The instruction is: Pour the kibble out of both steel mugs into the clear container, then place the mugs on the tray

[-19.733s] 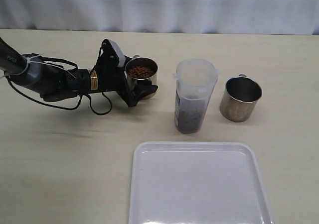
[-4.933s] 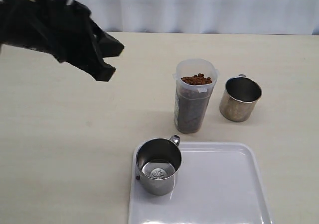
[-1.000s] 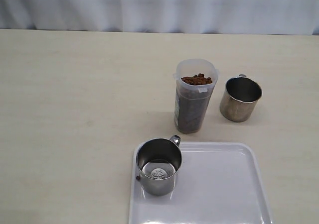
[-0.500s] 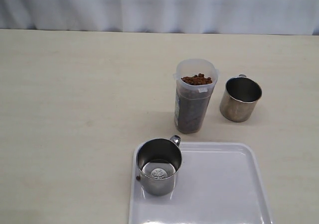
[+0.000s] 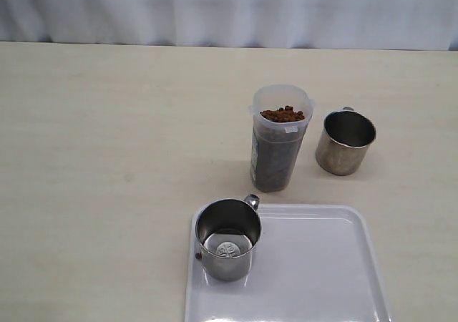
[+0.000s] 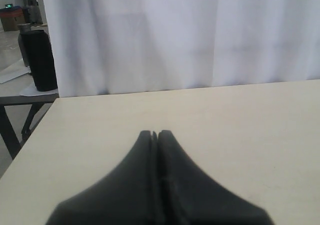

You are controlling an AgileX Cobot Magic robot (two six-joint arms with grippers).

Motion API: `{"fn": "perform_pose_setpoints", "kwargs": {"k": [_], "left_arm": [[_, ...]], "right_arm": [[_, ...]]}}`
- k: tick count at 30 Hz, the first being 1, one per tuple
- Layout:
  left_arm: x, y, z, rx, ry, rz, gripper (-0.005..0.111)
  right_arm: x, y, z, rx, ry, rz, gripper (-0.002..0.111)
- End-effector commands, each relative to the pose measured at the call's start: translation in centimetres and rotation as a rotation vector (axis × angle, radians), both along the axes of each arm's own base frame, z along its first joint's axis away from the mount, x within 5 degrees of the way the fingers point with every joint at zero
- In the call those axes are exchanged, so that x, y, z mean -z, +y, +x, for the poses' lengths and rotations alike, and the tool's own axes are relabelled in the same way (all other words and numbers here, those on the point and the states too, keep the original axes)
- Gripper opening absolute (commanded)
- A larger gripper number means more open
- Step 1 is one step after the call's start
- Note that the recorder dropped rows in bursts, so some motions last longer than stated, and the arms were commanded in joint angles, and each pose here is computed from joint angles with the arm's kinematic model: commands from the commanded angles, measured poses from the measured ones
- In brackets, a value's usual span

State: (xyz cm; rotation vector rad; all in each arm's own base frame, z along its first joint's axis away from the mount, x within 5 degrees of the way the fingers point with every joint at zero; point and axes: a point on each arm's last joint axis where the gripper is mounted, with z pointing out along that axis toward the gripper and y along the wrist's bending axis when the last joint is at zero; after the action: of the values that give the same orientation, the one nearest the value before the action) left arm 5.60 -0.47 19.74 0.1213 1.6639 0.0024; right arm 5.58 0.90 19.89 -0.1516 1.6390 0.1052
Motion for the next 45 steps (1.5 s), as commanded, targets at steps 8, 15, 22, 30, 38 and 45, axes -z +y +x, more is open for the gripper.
{"fn": "perform_pose_setpoints", "kwargs": {"k": [8, 15, 22, 30, 38, 45], "left_arm": [[0.1, -0.1, 0.0, 0.008, 0.001, -0.007, 0.000], [0.1, -0.1, 0.0, 0.008, 0.001, -0.007, 0.000], [0.0, 0.0, 0.0, 0.007, -0.010, -0.008, 0.000], [0.0, 0.0, 0.0, 0.007, -0.009, -0.006, 0.000], [0.0, 0.0, 0.0, 0.007, -0.009, -0.006, 0.000], [0.0, 0.0, 0.0, 0.007, -0.009, -0.006, 0.000]], "right_arm": [[-4.0, 0.0, -0.7, -0.026, -0.440, 0.129, 0.005], [-2.5, 0.6, 1.7, -0.032, -0.214, 0.071, 0.005], [-0.1, 1.5, 6.2, -0.049, 0.022, 0.070, 0.005], [2.8, 3.0, 9.4, -0.154, 0.150, -0.013, 0.006], [6.4, 4.7, 16.4, -0.246, 0.422, -0.120, 0.095], [9.1, 5.1, 19.8, -0.220, 0.510, -0.114, 0.109]]}}
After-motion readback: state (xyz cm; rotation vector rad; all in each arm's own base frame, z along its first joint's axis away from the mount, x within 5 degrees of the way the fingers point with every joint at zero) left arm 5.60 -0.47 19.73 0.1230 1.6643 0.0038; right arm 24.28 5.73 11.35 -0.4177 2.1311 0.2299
